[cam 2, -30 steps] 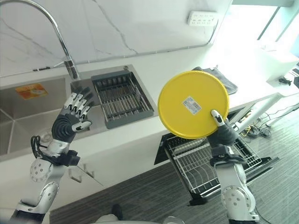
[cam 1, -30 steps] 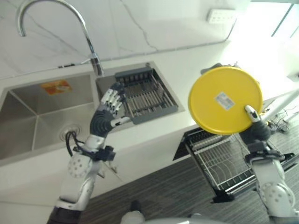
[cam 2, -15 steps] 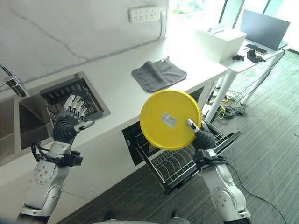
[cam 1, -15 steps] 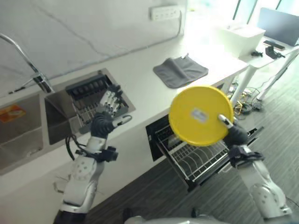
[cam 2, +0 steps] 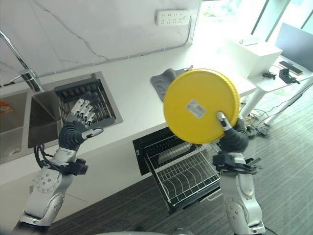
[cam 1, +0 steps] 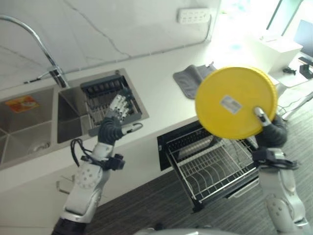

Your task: Place the dishes in the dishwasher.

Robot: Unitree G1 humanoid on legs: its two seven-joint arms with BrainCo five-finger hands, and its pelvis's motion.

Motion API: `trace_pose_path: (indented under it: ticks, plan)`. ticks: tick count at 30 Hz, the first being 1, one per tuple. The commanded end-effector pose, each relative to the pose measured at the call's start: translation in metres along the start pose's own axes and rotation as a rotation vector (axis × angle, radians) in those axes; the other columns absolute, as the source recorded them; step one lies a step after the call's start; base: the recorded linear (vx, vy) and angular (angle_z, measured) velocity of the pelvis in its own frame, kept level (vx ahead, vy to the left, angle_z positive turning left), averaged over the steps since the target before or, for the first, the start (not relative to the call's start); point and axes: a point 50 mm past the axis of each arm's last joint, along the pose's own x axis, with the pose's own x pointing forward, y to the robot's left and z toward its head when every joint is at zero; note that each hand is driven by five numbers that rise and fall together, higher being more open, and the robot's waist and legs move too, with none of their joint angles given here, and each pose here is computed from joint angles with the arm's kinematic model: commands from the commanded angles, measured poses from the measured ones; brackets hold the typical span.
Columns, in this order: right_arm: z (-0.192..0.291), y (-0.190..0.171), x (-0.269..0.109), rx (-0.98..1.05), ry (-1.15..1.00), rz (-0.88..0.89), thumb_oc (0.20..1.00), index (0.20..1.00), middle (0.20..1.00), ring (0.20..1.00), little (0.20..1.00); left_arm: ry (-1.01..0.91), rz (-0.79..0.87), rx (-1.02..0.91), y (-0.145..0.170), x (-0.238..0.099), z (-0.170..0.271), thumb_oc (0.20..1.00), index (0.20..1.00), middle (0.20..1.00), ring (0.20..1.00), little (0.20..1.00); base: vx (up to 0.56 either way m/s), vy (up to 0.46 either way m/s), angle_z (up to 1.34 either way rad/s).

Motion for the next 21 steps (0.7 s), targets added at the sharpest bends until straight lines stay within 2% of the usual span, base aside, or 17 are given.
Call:
trace_pose_path:
  ticks: [1, 7, 13, 14, 18, 21]
  plan:
    - [0.034, 0.025, 0.014, 0.099, -0.255, 0.140, 0.200, 0.200, 0.200, 0.200, 0.200, -0.158, -0.027, 0.101, 0.006, 0.011, 0.025, 1.000, 1.000, 1.000, 1.000, 1.000, 0.05, 0.017, 0.17]
    - [0.031, 0.033, 0.015, 0.068, -0.324, 0.052, 0.200, 0.200, 0.200, 0.200, 0.200, -0.175, -0.045, 0.106, 0.001, 0.016, 0.032, 1.000, 1.000, 1.000, 1.000, 1.000, 0.05, -0.199, 0.24]
    - [0.040, 0.038, 0.013, -0.033, -0.378, 0.063, 0.200, 0.200, 0.200, 0.200, 0.200, -0.181, -0.020, 0.126, 0.008, 0.016, 0.038, 1.000, 1.000, 1.000, 1.000, 1.000, -0.03, -0.410, 0.22]
    - [0.048, 0.044, 0.014, -0.146, -0.434, 0.109, 0.200, 0.200, 0.200, 0.200, 0.200, -0.209, -0.015, 0.133, 0.007, 0.015, 0.042, 1.000, 1.000, 1.000, 1.000, 1.000, -0.15, -0.495, 0.23]
    - [0.054, 0.055, 0.018, -0.327, -0.485, 0.178, 0.200, 0.200, 0.200, 0.200, 0.200, -0.212, 0.031, 0.136, 0.008, 0.013, 0.041, 1.000, 1.000, 1.000, 1.000, 1.000, -0.10, -0.428, 0.04]
    - [0.058, 0.055, 0.016, -0.478, -0.522, 0.216, 0.200, 0.200, 0.200, 0.200, 0.200, -0.195, 0.088, 0.036, 0.019, 0.006, 0.037, 1.000, 1.000, 1.000, 1.000, 1.000, -0.05, -0.302, -0.14]
